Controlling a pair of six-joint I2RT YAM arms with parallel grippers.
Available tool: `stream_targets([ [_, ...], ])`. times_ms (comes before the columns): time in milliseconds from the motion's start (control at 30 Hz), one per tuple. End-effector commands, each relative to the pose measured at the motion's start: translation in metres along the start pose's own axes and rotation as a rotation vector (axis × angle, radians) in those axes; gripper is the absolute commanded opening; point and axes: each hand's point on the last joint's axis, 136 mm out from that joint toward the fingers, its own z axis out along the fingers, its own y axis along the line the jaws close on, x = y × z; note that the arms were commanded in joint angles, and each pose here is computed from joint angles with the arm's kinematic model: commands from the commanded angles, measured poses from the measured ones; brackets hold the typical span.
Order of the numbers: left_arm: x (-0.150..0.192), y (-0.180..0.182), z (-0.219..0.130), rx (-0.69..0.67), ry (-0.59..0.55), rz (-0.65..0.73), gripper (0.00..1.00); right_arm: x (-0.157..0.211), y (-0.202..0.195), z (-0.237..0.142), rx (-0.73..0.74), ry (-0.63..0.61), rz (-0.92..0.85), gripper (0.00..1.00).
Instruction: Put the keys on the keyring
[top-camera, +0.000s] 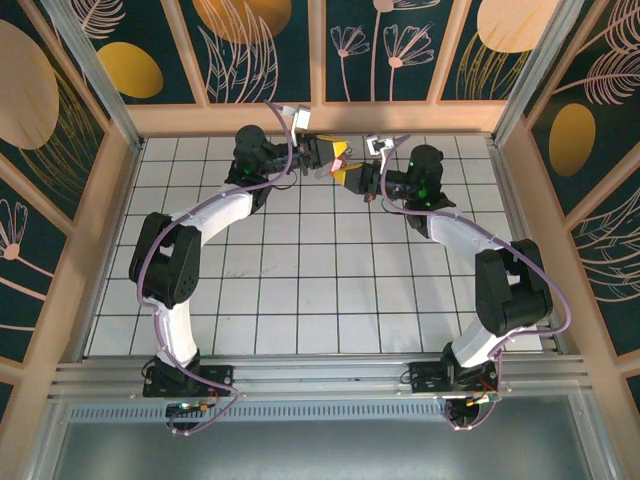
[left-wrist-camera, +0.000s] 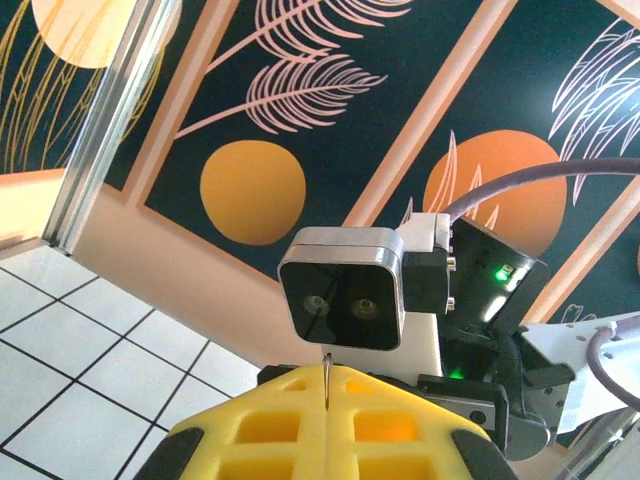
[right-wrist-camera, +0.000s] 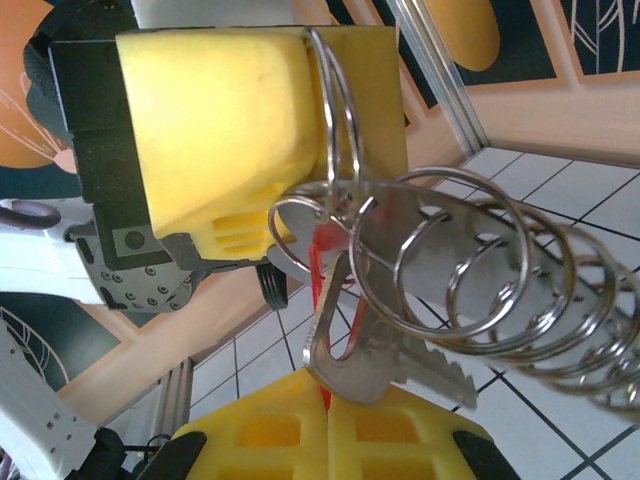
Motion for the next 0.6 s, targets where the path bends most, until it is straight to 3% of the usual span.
stream_targets([
  [0,-0.019,-0.028,0.003,0.05,-0.066,0.07,0.0,-0.004,0.004,-0.006,0.02,-0.018,-0.012,0.04],
  [200,-0.019,-0.022,0.002,0.033,-0.086,0.057,0.0,-0.006,0.005,-0.014,0.039,-0.031,-0.014,0.18],
  [367,-0.019,-0.021,0.002,0.032,-0.093,0.057,0.0,-0.006,0.009,-0.023,0.056,-0.04,-0.02,0.24],
  [567,-0.02,-0.019,0.002,0.028,-0.098,0.058,0.0,-0.005,0.017,-0.036,0.079,-0.042,-0.038,0.46],
])
